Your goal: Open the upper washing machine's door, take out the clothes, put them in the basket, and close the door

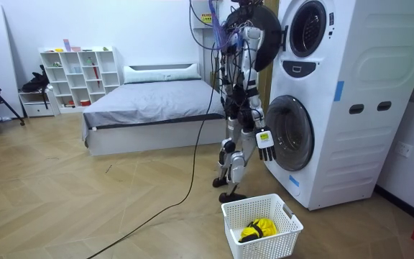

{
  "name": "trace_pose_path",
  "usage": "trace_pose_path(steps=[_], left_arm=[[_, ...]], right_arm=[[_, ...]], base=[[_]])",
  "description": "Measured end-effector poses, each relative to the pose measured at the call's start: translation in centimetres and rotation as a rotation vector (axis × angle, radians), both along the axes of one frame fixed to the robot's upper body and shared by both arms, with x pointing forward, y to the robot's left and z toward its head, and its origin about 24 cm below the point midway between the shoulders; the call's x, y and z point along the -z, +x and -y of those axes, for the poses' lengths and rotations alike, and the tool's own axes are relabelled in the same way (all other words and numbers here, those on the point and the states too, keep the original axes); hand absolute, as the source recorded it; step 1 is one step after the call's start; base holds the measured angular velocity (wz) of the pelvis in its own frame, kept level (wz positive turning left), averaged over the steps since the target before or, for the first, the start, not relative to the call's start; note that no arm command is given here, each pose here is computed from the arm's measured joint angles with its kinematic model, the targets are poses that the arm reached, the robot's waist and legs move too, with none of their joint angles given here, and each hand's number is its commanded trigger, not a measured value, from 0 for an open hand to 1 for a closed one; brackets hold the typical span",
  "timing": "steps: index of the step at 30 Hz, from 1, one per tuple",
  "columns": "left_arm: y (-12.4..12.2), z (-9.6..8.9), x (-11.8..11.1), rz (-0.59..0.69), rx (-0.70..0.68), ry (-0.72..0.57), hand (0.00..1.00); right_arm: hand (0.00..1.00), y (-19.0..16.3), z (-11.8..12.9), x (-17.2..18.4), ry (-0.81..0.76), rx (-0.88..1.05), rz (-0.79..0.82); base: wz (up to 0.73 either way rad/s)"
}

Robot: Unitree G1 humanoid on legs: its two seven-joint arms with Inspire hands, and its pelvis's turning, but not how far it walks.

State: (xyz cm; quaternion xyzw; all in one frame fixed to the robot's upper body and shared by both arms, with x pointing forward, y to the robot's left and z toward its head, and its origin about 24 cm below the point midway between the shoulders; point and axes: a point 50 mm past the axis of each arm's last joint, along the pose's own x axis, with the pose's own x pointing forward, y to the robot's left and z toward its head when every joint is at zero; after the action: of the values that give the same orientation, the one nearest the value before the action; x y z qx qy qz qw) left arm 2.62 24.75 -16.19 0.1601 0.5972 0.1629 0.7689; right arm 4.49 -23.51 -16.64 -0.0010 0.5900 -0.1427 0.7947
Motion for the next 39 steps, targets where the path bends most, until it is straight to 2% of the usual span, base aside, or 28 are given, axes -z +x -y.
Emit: trace_pose_path(steps=[3,6,9,13,18,20,22,24,29,32,34,36,39], left_arm=[[1.6,-0.3,-0.3,0.047,0.005,0.004,0.00],[3.8,0.2,-0.6,0.105,0.053,-0.013,0.00],[3.6,0.3,-0.5,0.089,0.050,-0.031,0.00],[7.8,1.0,-1.1,0.177,0.108,-0.068,0.00],[10.4,1.7,-1.6,0.226,0.156,-0.080,0.00],[10.6,1.9,-1.6,0.222,0.165,-0.081,0.00],[8.9,1.7,-1.1,0.172,0.152,-0.079,0.00],[6.6,1.3,-0.4,0.101,0.103,-0.073,0.00],[5.8,0.4,-0.5,0.129,-0.068,-0.060,0.00],[7.4,0.1,-1.1,0.225,-0.173,-0.052,0.00],[8.6,-0.5,-1.9,0.300,-0.237,-0.028,0.00],[10.7,-1.5,-3.6,0.439,-0.319,0.015,0.00],[13.1,-2.5,-5.6,0.599,-0.437,0.016,0.00]], right_arm=[[0.00,0.3,-0.1,0.0,-0.011,-0.064,-0.006],[0.00,2.1,0.5,-0.4,-0.046,-0.123,0.026],[0.00,2.2,1.1,-0.6,-0.081,-0.135,0.023],[0.00,0.3,2.3,-0.6,-0.104,-0.059,-0.014],[0.00,-0.5,2.3,-0.5,-0.085,0.041,-0.025],[0.00,-0.6,2.0,-0.4,-0.070,0.062,-0.031],[0.00,-0.8,2.1,-0.4,-0.064,0.085,-0.028],[0.00,-1.0,2.0,-0.4,-0.041,0.128,-0.012],[0.00,-2.4,1.9,-0.3,-0.026,0.197,-0.035],[0.00,-3.6,2.1,-0.3,-0.026,0.246,-0.052],[0.00,-2.9,2.2,-0.3,-0.038,0.239,-0.026],[0.00,-2.1,2.2,-0.4,-0.047,0.218,0.004],[0.00,-1.3,2.3,-0.6,-0.049,0.209,0.039]], base=[[-0.07],[-0.22],[-0.37],[0.50],[0.36],[0.23],[-0.22],[0.04],[0.46],[0.45],[-0.32],[-0.40],[-0.26]])
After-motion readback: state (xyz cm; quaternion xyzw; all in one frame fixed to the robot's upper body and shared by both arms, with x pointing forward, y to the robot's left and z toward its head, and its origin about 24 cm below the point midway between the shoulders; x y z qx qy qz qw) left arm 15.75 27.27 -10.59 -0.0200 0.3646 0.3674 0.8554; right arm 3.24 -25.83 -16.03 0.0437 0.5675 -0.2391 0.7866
